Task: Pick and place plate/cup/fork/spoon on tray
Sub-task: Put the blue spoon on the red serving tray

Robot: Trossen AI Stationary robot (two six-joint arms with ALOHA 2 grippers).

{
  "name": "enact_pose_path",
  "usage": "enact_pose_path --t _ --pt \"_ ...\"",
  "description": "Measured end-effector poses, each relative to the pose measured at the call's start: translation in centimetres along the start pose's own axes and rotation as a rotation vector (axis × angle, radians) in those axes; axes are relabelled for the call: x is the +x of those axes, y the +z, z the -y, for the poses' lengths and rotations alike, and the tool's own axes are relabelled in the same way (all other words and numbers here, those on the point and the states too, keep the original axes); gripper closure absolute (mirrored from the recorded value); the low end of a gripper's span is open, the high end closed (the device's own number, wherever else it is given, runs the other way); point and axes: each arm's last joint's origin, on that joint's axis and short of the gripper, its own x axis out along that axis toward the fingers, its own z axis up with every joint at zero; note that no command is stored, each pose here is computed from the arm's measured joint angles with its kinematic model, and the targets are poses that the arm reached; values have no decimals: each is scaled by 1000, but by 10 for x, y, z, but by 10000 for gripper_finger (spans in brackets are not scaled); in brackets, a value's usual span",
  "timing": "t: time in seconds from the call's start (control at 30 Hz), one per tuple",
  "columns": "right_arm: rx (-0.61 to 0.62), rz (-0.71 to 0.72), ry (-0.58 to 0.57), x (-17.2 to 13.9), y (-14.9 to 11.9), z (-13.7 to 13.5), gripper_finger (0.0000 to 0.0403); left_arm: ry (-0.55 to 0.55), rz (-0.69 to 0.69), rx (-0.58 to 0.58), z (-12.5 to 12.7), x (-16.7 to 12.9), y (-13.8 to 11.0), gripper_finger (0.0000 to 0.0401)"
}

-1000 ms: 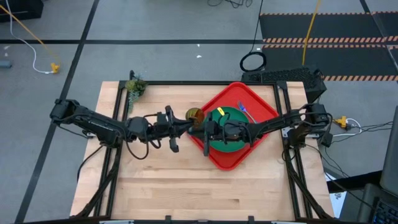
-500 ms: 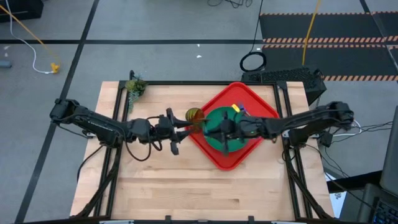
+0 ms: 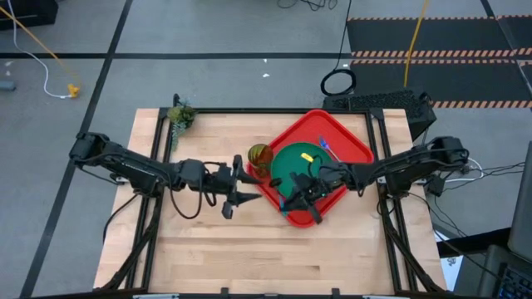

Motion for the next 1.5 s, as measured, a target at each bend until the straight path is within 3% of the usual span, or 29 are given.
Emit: enact_pose_path --t 0.33,0.67,1.03,1.17,1.5 --pt "17 -5 154 17 -10 8 403 -85 35 17 -11 17 -15 215" --pt "9 -5 187 18 -11 10 403 -297 -2 94 -9 59 -26 215" --pt "-26 -22 234 18 -12 8 403 -405 19 154 -7 74 -24 217" --pt "-46 -22 233 18 -12 8 403 -406 20 160 -7 74 -24 246" --pt "-66 -21 234 18 -12 8 403 -397 10 117 -16 74 -23 367"
